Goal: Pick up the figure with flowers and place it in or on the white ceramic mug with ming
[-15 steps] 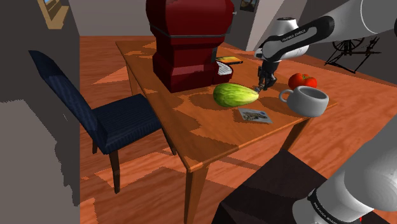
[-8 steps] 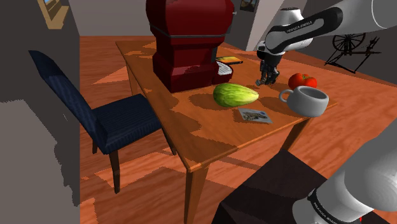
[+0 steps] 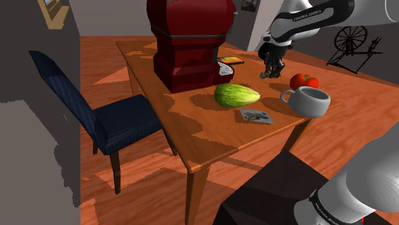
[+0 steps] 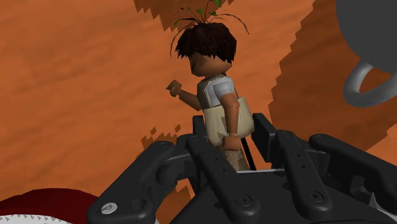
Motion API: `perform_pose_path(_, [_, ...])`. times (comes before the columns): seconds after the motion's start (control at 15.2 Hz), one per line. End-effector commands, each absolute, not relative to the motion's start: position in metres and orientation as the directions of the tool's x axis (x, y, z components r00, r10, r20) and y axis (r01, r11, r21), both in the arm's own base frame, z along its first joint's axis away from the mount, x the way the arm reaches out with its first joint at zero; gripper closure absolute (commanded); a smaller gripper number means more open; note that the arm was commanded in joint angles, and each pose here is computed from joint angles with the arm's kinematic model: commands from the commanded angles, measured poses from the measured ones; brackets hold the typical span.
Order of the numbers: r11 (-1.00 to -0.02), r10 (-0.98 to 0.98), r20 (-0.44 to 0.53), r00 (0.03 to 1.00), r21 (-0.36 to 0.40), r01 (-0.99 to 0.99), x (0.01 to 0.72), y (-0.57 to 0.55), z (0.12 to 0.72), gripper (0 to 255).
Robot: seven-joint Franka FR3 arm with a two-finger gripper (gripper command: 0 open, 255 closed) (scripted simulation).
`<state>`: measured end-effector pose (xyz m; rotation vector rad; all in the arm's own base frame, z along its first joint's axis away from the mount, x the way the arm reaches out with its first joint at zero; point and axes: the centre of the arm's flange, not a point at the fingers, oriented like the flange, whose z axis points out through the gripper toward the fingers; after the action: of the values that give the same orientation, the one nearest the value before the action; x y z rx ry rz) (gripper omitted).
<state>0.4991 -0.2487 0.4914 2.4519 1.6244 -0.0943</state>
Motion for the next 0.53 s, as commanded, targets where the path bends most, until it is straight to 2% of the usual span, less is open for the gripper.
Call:
perform_pose_path(0.0, [-0.377,0.904,-0.162,0.395,0.129,0.917,0.5,-0.248,0.502,255])
perform_pose_path(0.46, [-0.377,0.904,-0.162,0.395,0.129,0.917,0.5,-0.248,0.539,255])
